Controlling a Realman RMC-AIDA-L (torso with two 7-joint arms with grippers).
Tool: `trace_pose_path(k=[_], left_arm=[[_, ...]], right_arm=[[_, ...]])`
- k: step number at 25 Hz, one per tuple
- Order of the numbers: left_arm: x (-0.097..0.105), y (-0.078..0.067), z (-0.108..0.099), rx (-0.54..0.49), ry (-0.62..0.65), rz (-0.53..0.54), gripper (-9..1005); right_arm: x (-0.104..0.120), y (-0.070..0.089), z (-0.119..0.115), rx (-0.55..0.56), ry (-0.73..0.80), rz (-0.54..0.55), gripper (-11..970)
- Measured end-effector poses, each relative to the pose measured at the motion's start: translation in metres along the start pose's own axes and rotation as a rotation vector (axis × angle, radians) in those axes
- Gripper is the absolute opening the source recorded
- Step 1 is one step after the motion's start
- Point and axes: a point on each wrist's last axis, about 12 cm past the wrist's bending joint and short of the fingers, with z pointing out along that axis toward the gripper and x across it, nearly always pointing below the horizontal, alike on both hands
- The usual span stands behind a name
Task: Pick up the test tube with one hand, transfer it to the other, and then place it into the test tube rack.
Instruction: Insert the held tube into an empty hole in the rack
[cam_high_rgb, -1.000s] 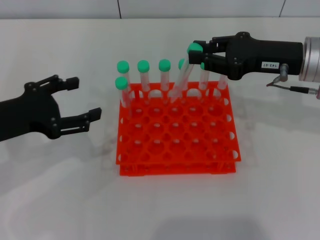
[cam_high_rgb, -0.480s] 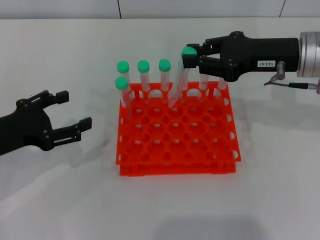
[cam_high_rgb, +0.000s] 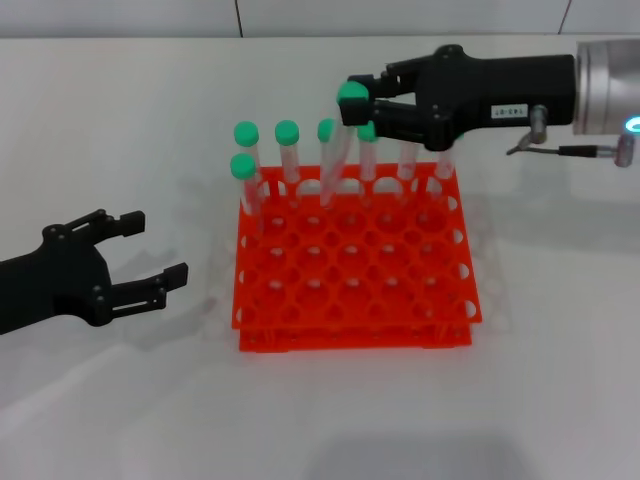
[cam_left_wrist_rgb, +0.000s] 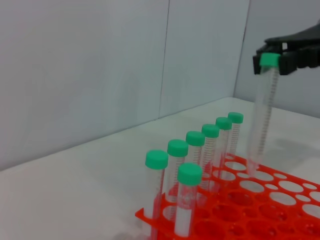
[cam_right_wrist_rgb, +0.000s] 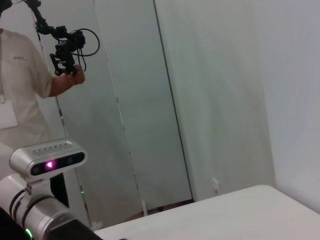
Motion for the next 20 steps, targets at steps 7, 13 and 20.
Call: trace_pose_path(k=[7,13,20], left_arm=[[0.001,0.0,0.001,0.002,0.001,-0.005,881],[0.001,0.0,0.004,0.009,0.0,-0.01,881],[0.001,0.0,0.004,0.009,-0.001,-0.009,881]], right_arm=[[-0.007,-0.002,0.022,0.006,0.036,-0.035,333],[-0.009,-0.004,0.038,0.026,0.067,-0.056,338],[-0.011,-0.006,0.046,0.037,0.091,-0.055,345]])
